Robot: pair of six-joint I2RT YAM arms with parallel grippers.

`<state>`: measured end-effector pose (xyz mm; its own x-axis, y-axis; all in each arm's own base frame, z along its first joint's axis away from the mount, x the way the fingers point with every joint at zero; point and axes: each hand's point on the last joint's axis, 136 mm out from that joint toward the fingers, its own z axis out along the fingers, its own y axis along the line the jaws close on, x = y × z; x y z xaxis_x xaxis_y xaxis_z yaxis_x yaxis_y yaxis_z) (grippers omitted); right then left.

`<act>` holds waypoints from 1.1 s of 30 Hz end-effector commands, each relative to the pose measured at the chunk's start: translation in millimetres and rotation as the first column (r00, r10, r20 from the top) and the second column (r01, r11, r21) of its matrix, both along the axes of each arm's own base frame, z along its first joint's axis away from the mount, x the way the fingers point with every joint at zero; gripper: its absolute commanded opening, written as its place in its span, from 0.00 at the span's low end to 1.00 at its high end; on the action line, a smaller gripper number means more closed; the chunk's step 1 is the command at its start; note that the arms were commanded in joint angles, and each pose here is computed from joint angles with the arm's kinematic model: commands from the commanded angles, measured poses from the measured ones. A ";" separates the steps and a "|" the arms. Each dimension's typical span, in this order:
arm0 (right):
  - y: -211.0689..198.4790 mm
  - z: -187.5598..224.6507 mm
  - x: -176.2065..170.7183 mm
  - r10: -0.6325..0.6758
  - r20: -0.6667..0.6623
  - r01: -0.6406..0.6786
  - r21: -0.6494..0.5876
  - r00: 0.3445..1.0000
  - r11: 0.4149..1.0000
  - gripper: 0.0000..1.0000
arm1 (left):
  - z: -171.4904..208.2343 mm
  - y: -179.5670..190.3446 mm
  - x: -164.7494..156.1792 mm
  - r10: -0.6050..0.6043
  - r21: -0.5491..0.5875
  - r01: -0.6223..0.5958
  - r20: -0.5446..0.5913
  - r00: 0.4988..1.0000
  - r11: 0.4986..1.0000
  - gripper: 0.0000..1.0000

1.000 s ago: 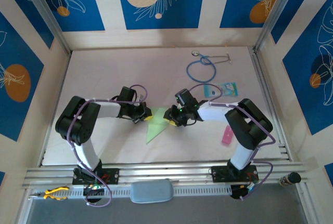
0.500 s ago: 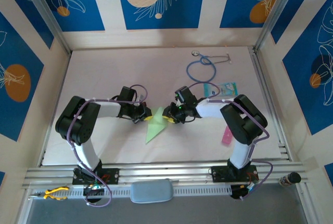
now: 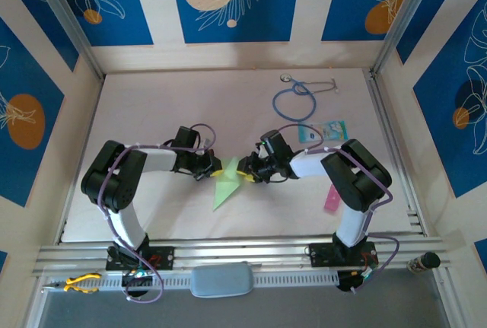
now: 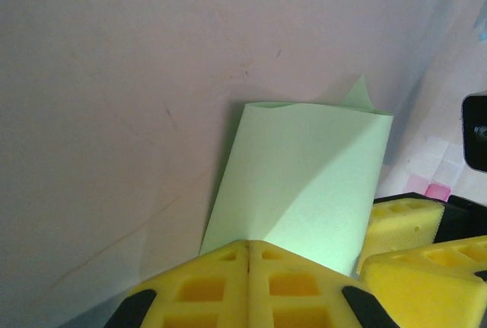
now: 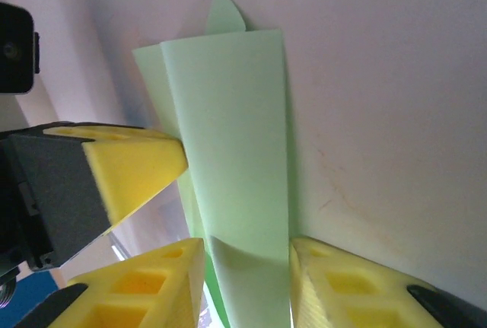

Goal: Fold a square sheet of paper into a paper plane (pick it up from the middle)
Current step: Fold the wing for the fifth time at the center of the table.

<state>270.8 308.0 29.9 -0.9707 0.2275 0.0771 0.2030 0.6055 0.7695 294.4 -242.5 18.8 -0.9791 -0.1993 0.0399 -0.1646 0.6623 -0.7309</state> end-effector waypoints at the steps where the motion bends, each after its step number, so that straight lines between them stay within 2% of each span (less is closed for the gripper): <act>1: 6.9 19.3 -7.7 0.026 -0.002 -0.025 0.089 1.000 0.996 0.34 | -15.0 8.8 -9.0 0.005 0.056 -0.002 -0.058 0.998 0.998 0.04; 10: 2.6 20.4 -5.0 -0.003 0.017 0.001 0.092 1.000 0.996 0.35 | -14.5 4.8 -5.9 -0.021 0.042 0.024 -0.056 0.998 0.999 0.04; 22: 0.1 6.8 11.7 0.010 0.024 -0.012 0.084 1.000 0.996 0.32 | -7.4 -3.7 0.1 -0.079 0.012 0.079 -0.028 0.996 0.997 0.04; 33: 2.4 0.2 19.3 0.036 0.016 -0.038 0.117 0.999 0.992 0.18 | 5.9 -9.4 3.5 -0.119 -0.017 0.119 0.011 0.993 0.993 0.05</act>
<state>288.0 306.0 26.8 -0.9731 0.2116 0.0915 0.1938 0.5360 0.8217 298.5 -250.4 20.8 -0.9933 -0.1123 0.0285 -0.0969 0.6699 -0.7361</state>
